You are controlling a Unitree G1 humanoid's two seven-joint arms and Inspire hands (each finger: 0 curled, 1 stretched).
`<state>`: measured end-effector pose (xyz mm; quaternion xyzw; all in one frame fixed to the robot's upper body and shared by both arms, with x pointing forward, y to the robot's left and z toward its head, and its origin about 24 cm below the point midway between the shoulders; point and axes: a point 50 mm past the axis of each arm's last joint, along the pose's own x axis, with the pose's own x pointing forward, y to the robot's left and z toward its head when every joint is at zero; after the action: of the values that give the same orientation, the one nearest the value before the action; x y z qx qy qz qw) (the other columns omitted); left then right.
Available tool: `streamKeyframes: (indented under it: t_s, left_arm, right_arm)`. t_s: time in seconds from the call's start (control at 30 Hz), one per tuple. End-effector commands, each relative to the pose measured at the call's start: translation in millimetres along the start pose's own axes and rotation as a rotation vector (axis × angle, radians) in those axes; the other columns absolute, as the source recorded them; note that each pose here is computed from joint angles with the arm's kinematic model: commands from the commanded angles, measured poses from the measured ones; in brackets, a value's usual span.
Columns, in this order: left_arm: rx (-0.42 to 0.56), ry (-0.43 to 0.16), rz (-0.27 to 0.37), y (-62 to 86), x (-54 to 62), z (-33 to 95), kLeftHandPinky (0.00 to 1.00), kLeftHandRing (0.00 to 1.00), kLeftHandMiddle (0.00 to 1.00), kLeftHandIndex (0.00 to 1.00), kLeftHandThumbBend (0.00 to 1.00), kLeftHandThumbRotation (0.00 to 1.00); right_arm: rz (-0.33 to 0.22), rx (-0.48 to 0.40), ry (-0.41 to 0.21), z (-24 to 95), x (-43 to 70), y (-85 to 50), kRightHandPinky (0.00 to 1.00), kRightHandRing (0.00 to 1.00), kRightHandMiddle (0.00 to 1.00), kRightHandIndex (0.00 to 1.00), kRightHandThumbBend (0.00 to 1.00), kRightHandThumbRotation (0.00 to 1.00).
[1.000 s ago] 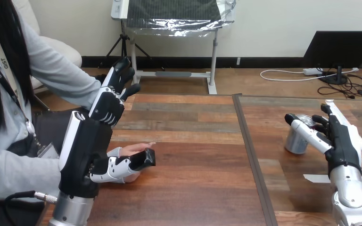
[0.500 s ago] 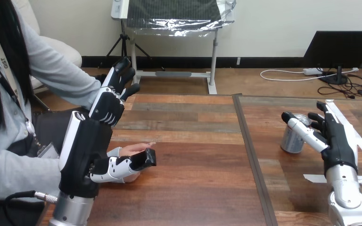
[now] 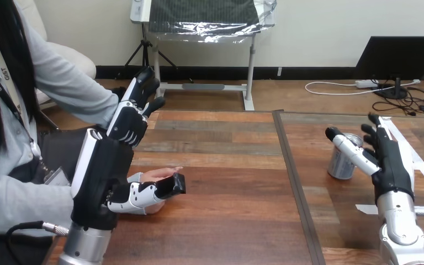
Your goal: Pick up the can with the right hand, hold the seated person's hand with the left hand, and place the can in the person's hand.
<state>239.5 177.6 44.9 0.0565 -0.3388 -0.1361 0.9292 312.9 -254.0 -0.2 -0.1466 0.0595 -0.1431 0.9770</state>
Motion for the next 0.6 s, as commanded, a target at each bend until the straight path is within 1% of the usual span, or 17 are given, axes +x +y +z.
streamKeyframes:
  t_s: [0.0, 0.3, 0.57]
  left_arm:
    - [0.007, -0.072, 0.012, 4.5, 20.2, 3.3, 0.9, 0.97, 0.99, 0.96, 1.0, 0.53]
    - [0.01, -0.07, 0.011, 4.6, 21.1, 2.6, 0.9, 0.97, 0.99, 0.95, 1.0, 0.54]
    - [0.012, -0.067, 0.013, 4.6, 21.7, 1.9, 0.9, 0.97, 0.99, 0.95, 1.0, 0.54]
  right_arm:
    - [-0.023, 0.003, -0.121, 25.7, 10.3, -0.4, 0.88, 0.95, 0.94, 0.98, 1.0, 0.54]
    - [-0.033, 0.025, -0.143, 28.0, 10.3, -2.4, 0.87, 0.96, 0.96, 0.99, 1.0, 0.54]
    - [-0.029, 0.059, -0.158, 29.8, 10.2, -3.6, 0.9, 0.99, 0.99, 1.0, 1.0, 0.52]
